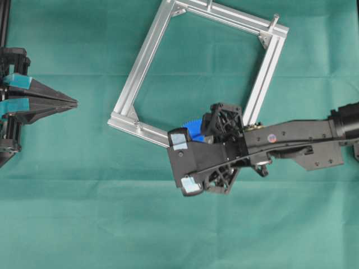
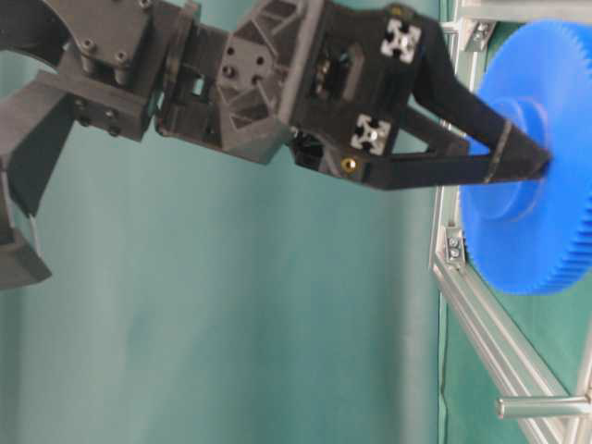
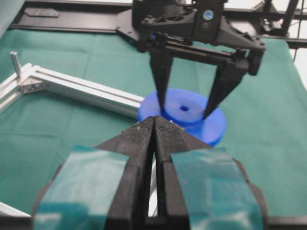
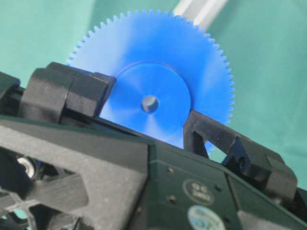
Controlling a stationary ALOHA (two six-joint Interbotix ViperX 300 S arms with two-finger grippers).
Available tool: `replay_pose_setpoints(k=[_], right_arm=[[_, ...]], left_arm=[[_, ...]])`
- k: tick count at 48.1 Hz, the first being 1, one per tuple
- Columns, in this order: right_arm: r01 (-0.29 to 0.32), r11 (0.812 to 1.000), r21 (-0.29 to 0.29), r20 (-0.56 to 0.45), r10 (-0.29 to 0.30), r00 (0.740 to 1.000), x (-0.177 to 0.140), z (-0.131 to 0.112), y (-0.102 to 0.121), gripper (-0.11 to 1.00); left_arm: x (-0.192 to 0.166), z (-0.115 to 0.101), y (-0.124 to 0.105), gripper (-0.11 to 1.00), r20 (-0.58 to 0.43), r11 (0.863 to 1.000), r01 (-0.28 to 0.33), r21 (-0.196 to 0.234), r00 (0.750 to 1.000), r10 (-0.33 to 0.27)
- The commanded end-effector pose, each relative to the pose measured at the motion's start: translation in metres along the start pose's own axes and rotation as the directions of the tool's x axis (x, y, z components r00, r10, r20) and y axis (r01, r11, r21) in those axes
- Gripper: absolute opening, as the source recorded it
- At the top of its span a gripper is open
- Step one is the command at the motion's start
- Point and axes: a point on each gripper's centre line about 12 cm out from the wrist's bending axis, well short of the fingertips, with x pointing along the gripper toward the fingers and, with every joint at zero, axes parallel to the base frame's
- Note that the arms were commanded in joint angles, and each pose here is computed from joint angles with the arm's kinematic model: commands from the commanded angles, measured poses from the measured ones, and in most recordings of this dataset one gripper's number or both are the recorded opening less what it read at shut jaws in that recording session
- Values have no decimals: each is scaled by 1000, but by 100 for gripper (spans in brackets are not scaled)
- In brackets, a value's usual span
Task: Find the location of the shaft and insert the gear.
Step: 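Carry the gear left toward the frame's lower-right shaft, then align the gear's center hole with the shaft using the right gripper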
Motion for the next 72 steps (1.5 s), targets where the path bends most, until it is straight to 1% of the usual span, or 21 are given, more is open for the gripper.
replay_pose_setpoints(k=[1, 5, 14, 25, 36, 46, 53, 67, 72], right_arm=[[2, 1000, -3, 29, -2, 1000, -7, 5, -3, 69], [14, 1000, 3, 15, -14, 1000, -4, 1, -8, 69], [21, 1000, 9, -1, -21, 1000, -5, -11, -16, 69], [27, 997, 77, -10, -27, 1000, -10, -26, -24, 69], [-15, 993, 116, 45, 10, 999, -20, -34, -28, 69], [-27, 988, 152, 54, 19, 998, -22, -42, -32, 69], [-53, 986, 157, 78, 41, 996, -23, -40, -28, 69], [-100, 985, 140, 97, 87, 991, -24, -42, -12, 69], [-109, 983, 148, 101, 95, 990, -24, -41, -7, 69]], left_arm=[[2, 4, 1, 0, 8, 1000, -3, -5, 1000, 3], [2, 4, 1, 0, 8, 1000, -3, -6, 1000, 3], [2, 4, 1, 0, 8, 1000, -3, -6, 1000, 3], [2, 2, 1, 0, 3, 1000, -3, -5, 1000, 3], [2, 2, 1, 0, 3, 1000, -3, -5, 1000, 3], [2, 2, 1, 0, 2, 1000, -3, -5, 1000, 3], [2, 1, 1, 0, -1, 1000, -3, -5, 1000, 3], [2, 0, 1, 0, -3, 1000, -3, 1, 1000, 3], [2, 0, 1, 0, -3, 1000, -3, 1, 1000, 3]])
